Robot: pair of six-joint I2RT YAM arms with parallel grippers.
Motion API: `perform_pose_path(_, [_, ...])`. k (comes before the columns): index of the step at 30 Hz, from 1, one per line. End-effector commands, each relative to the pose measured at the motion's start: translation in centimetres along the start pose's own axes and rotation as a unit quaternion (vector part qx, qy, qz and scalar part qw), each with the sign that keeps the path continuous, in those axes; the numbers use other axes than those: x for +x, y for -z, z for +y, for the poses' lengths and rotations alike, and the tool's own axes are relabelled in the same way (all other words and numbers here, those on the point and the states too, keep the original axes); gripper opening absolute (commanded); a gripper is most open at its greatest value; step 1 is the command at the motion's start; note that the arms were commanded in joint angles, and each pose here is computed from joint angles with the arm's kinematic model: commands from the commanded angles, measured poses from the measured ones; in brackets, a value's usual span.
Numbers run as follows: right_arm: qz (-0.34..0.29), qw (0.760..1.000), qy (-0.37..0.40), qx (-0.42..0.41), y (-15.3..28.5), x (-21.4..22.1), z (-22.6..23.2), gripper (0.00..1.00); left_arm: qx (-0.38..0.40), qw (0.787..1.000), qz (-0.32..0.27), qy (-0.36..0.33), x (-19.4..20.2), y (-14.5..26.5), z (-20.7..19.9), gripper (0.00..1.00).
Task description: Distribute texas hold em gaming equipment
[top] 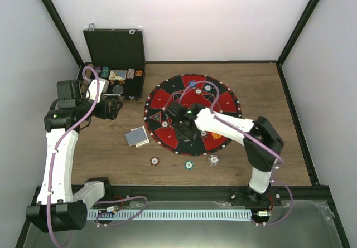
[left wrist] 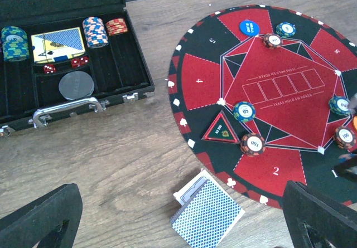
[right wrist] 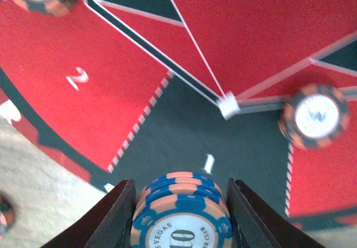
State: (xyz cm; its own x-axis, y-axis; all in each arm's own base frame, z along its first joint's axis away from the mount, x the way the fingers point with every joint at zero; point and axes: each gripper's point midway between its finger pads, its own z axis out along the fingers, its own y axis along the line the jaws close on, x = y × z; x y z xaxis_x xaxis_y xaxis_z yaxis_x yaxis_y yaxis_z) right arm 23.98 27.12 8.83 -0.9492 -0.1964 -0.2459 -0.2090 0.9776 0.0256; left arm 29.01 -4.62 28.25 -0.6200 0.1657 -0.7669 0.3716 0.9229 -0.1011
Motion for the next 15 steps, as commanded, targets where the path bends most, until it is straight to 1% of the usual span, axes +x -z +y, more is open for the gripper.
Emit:
perform_pose_path(1, [-0.019,0.999,0.029,-0.029,-1.2,-3.2,3.8,0.22,-0.001,1.000,-0.016,-0.002,-0.9,0.7,-0.1,1.00])
perform_pose_path(6, [-0.013,0.998,0.045,-0.049,-3.0,-4.6,6.9,0.21,-0.006,1.000,-0.015,-0.004,-0.9,0.8,0.1,1.00])
perform_pose_path(15, [-0.010,0.996,0.071,-0.057,-5.4,-4.8,10.5,0.22,-0.007,1.000,-0.014,-0.003,-0.9,0.8,0.1,1.00])
